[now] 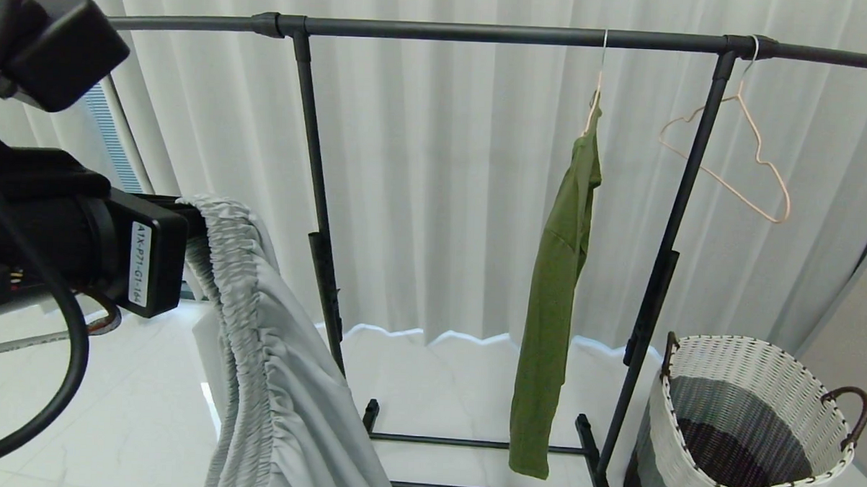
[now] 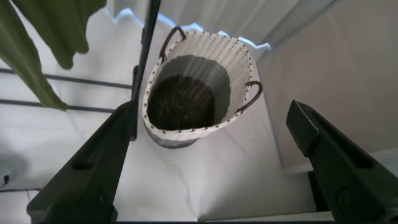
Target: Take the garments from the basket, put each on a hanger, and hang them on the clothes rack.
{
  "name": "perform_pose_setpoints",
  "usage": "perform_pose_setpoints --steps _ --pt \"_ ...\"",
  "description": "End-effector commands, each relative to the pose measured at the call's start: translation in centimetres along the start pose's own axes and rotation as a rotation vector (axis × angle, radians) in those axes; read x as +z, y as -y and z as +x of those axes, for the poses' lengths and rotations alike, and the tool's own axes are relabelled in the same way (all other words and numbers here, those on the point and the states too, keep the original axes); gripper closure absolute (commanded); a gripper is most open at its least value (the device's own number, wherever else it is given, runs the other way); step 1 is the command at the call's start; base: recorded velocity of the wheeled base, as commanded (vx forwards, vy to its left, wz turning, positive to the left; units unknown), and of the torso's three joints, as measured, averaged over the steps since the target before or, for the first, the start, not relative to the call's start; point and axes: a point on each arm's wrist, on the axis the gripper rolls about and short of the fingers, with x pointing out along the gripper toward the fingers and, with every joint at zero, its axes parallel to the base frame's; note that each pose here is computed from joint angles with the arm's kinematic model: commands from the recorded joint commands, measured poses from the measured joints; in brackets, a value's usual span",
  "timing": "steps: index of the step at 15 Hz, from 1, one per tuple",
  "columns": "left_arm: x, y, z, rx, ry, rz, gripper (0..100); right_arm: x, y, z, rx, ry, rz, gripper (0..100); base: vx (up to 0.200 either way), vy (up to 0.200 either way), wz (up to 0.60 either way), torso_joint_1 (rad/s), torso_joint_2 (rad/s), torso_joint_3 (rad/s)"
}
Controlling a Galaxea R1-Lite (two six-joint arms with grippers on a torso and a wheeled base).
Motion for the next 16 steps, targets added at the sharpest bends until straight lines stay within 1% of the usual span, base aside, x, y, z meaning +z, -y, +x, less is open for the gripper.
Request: perform_pose_setpoints --steps 1,3,8,16 --pt "-0.1 -0.2 -0.4 0.002 0.007 -0.004 100 -0.1 0.1 0.2 -0.004 -0.006 0.019 0 0.000 0.000 0.00 0.076 -0.38 -0.290" --pt "-0.2 -0.3 -0.6 0.002 0.012 0.004 100 -0.1 0.3 0.2 0.000 -0.006 0.037 0 0.000 0.000 0.00 0.107 -0.42 -0.315" --pt "-0.2 -0.3 -0.5 0.002 0.011 0.011 100 0.2 0.3 0.6 0.017 0.003 0.111 0 0.000 0.000 0.00 0.150 -0.46 -0.315" --pt "-0.2 -0.2 -0.4 0.002 0.006 0.013 100 0.3 0.2 1.4 0.003 -0.022 0.120 0 0.000 0.000 0.00 0.187 -0.49 -0.301"
